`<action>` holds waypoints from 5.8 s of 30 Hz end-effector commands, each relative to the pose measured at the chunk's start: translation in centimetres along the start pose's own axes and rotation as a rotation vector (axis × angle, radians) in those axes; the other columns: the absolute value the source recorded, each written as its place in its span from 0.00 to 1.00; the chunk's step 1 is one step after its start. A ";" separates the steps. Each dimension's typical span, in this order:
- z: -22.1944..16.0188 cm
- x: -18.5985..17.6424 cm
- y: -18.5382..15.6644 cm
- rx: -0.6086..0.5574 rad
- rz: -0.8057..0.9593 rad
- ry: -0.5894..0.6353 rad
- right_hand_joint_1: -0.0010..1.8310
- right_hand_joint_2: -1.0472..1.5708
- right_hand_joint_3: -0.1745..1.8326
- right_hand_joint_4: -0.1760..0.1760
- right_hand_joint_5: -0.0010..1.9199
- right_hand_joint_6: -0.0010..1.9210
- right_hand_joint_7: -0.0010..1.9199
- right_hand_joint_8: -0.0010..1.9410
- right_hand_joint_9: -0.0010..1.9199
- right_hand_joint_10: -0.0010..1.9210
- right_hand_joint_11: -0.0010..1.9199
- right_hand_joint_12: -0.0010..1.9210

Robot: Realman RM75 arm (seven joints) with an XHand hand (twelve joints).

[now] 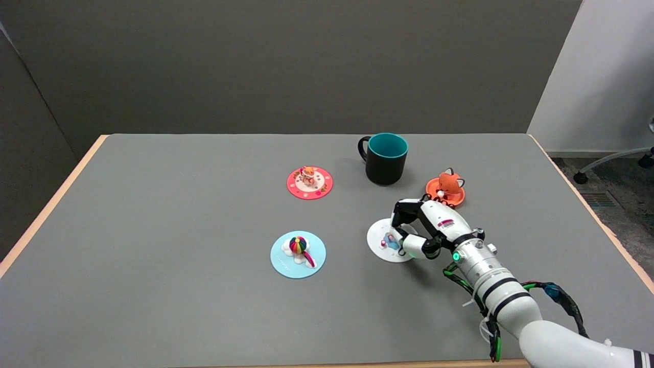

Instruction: Pick up the white cup lid.

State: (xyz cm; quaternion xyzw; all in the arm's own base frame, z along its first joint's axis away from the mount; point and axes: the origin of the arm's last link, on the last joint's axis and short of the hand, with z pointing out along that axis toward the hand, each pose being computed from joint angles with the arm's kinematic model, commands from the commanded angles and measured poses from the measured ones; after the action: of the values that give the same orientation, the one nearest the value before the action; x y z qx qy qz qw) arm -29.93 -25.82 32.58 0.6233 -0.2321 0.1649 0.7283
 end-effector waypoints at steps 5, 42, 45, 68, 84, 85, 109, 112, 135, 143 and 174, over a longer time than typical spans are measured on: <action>0.2 1.3 -0.2 0.022 -0.017 0.009 0.54 0.67 0.48 0.29 0.44 0.16 0.37 0.34 0.33 0.33 0.26 0.11; 1.9 2.2 1.0 0.078 -0.201 -0.112 0.54 0.65 0.50 0.33 0.42 0.14 0.40 0.25 0.32 0.25 0.25 0.12; 2.3 2.3 1.2 0.081 -0.208 -0.125 0.54 0.65 0.50 0.33 0.42 0.14 0.40 0.24 0.31 0.24 0.25 0.12; 2.7 2.9 1.7 0.068 -0.218 -0.110 0.46 0.88 0.21 0.68 0.29 0.85 0.10 0.62 0.23 0.49 0.28 0.14; 2.8 3.9 -0.1 0.115 -0.203 -0.074 0.58 0.75 0.51 0.65 0.05 0.73 0.00 0.60 0.16 0.58 0.30 0.11; 2.8 4.0 -0.4 0.123 -0.199 -0.073 0.58 0.75 0.51 0.65 0.06 0.73 0.00 0.61 0.16 0.58 0.30 0.11; 2.7 4.5 -1.9 0.201 -0.226 -0.109 0.50 0.57 0.59 0.43 0.40 0.15 0.35 0.09 0.30 0.10 0.22 0.16; 2.9 4.7 -1.6 0.197 -0.230 -0.112 0.50 0.57 0.59 0.43 0.40 0.15 0.35 0.09 0.30 0.10 0.22 0.16; 3.8 4.6 1.3 0.161 -0.353 -0.158 0.50 0.57 0.59 0.43 0.39 0.14 0.34 0.09 0.30 0.10 0.22 0.16; 3.8 4.6 1.0 0.172 -0.365 -0.156 0.50 0.57 0.58 0.42 0.39 0.14 0.35 0.09 0.31 0.10 0.22 0.15; 3.2 3.6 0.3 0.194 -0.357 -0.174 0.51 0.61 0.53 0.49 0.45 0.29 0.41 0.13 0.32 0.09 0.23 0.13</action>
State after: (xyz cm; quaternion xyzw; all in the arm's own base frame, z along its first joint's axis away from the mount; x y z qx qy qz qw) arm -26.95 -29.40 35.51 0.7317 -0.1588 0.0061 0.6628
